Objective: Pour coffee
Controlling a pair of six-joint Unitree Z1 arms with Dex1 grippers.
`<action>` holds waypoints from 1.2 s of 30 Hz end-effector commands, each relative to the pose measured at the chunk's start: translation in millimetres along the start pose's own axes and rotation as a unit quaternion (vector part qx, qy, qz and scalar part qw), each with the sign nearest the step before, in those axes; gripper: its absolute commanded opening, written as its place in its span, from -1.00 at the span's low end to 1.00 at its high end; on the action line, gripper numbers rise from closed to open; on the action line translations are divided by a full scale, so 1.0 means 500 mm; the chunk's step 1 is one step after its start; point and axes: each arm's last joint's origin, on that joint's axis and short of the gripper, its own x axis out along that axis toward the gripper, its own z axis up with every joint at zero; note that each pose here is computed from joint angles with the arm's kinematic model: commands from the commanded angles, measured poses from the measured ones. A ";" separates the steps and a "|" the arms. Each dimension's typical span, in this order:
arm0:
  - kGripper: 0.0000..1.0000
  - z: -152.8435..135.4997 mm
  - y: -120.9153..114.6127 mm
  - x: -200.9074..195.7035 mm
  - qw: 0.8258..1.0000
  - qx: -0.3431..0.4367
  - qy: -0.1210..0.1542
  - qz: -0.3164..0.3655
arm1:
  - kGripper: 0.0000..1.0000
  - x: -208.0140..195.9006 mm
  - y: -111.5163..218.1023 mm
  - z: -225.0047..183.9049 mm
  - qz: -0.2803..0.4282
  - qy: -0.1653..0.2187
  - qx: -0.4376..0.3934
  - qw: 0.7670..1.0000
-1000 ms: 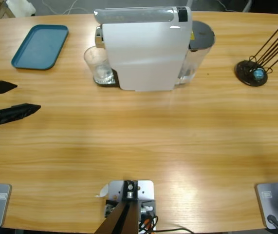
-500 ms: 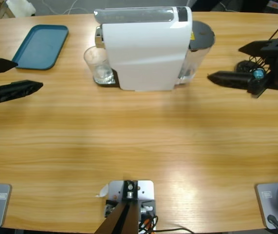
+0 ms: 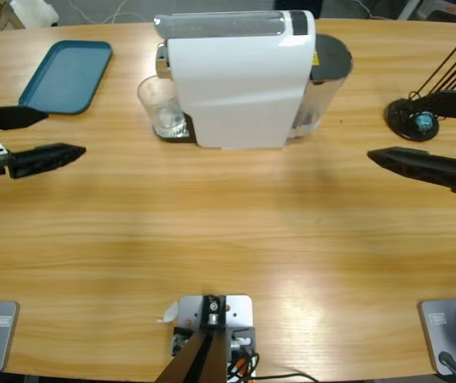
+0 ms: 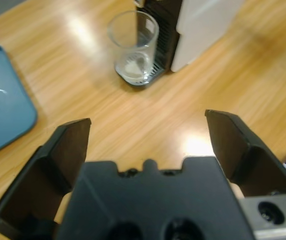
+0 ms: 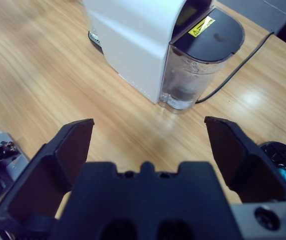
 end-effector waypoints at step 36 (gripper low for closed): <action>1.00 -0.049 -0.008 -0.024 0.999 0.040 0.009 -0.004 | 1.00 0.027 0.016 -0.020 0.026 0.032 -0.013 0.999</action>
